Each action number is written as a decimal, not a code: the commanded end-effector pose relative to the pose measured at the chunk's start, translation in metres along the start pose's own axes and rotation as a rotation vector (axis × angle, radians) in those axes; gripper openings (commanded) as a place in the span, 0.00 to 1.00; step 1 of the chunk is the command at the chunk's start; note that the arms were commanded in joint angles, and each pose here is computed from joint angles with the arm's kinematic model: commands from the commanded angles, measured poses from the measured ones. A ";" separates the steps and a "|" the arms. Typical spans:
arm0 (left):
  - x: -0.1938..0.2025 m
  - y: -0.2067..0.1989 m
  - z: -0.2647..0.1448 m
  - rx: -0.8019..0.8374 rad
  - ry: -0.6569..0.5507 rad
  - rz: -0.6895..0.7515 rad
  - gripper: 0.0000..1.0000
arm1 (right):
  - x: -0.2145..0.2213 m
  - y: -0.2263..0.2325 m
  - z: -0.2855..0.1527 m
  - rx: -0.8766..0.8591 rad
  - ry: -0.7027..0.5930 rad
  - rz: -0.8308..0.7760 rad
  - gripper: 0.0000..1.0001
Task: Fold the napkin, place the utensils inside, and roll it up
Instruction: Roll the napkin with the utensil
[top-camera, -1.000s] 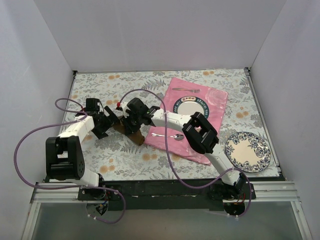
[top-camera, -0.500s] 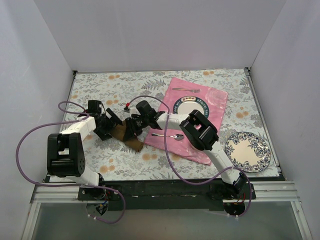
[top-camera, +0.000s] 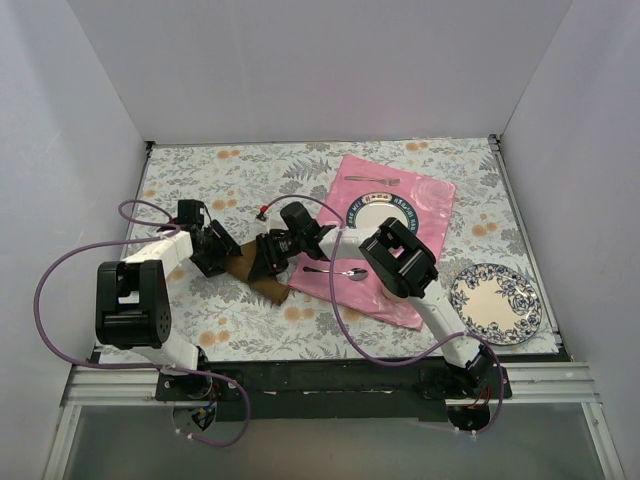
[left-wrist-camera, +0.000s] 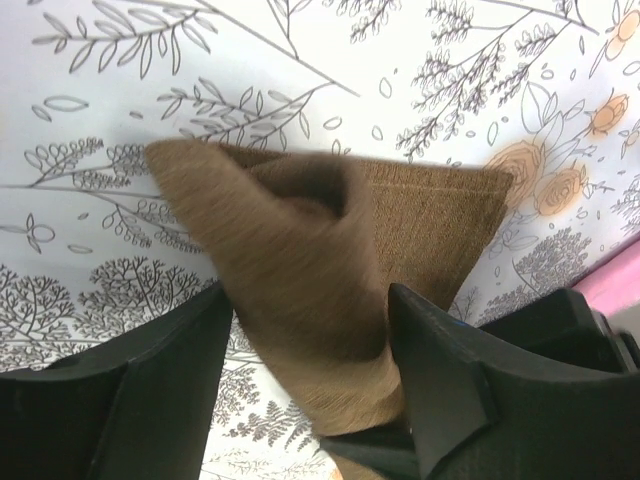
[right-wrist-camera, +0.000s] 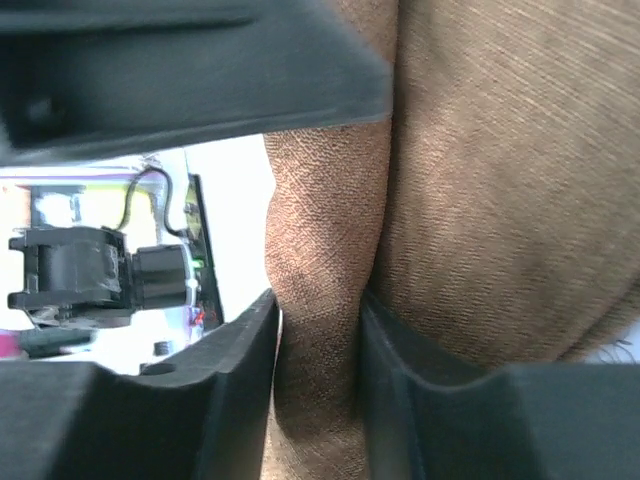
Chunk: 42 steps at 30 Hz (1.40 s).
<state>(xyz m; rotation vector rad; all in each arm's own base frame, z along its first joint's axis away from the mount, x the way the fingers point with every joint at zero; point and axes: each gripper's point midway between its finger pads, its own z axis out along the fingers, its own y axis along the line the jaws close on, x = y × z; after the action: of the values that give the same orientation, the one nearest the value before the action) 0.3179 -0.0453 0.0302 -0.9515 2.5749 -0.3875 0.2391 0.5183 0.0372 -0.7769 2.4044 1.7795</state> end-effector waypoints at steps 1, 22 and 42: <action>0.001 0.018 0.016 -0.080 0.003 0.048 0.60 | -0.010 -0.009 -0.015 0.169 0.000 -0.169 0.47; 0.000 0.009 0.018 -0.052 0.037 0.062 0.60 | -0.027 0.030 -0.017 0.886 0.056 -0.931 0.87; -0.004 0.006 0.001 0.015 0.050 -0.024 0.82 | -0.021 0.003 -0.008 0.647 0.015 -0.683 0.30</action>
<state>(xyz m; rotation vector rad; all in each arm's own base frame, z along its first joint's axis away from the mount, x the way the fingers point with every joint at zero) 0.3361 -0.0459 0.0337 -0.9224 2.5670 -0.4730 0.2521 0.5182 0.0377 -1.3855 2.0421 0.4498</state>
